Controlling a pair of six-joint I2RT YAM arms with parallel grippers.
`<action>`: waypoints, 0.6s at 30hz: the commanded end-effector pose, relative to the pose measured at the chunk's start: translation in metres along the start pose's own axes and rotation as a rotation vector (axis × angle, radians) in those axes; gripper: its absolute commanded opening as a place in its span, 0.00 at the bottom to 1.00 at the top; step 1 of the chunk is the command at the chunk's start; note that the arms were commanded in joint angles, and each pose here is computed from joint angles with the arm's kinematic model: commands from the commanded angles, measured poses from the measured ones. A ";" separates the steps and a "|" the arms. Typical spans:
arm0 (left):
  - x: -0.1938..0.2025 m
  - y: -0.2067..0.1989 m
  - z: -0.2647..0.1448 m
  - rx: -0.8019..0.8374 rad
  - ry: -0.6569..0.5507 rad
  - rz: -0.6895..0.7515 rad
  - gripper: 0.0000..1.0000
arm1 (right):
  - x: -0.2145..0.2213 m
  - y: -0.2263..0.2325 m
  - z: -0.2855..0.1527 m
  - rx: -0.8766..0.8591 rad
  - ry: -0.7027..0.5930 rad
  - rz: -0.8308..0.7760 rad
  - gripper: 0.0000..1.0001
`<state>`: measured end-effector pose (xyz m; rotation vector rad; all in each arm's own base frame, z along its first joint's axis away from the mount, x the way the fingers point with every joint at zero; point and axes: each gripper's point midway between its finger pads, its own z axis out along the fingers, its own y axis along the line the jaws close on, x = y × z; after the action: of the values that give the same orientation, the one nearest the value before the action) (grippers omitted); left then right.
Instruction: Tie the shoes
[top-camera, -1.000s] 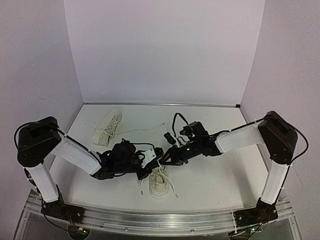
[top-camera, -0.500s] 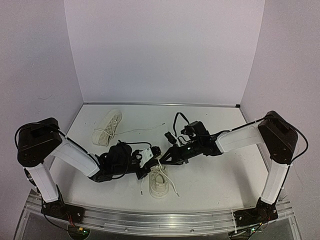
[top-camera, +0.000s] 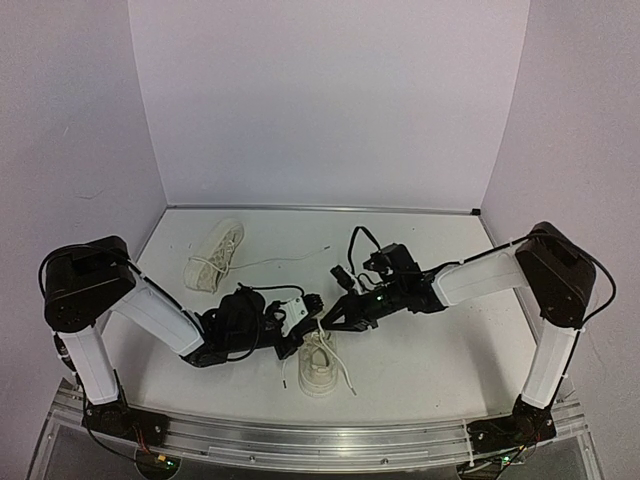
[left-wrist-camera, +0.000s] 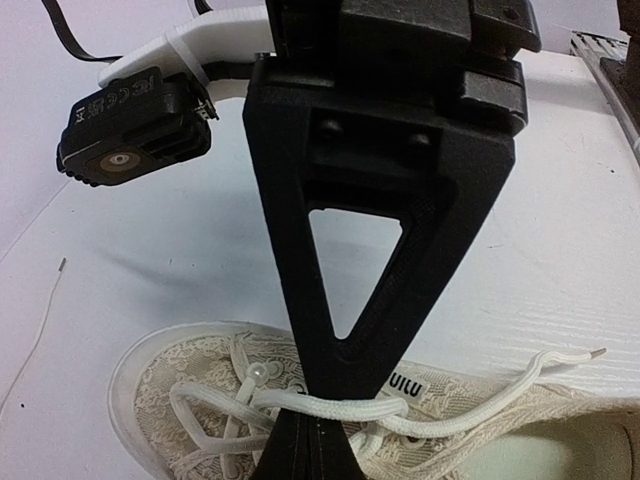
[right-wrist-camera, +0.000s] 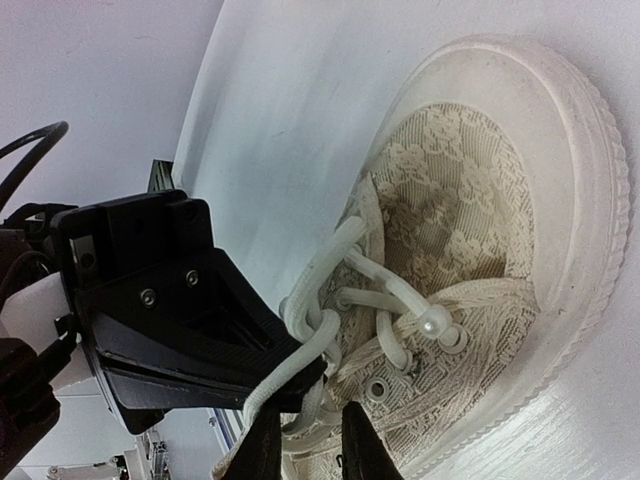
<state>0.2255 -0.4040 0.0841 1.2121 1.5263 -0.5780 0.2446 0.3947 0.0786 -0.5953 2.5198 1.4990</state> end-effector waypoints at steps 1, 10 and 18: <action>-0.042 0.005 0.001 -0.018 -0.157 -0.007 0.00 | 0.004 0.003 0.005 -0.032 0.015 -0.001 0.18; -0.044 0.004 0.001 -0.016 -0.169 -0.011 0.00 | 0.005 0.003 0.006 -0.042 0.018 0.001 0.02; -0.040 0.004 -0.006 0.001 -0.077 0.011 0.07 | 0.005 0.000 -0.002 -0.020 -0.007 -0.006 0.00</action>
<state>0.2257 -0.4045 0.0829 1.2073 1.5298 -0.5802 0.2442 0.3940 0.0801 -0.5801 2.5159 1.5313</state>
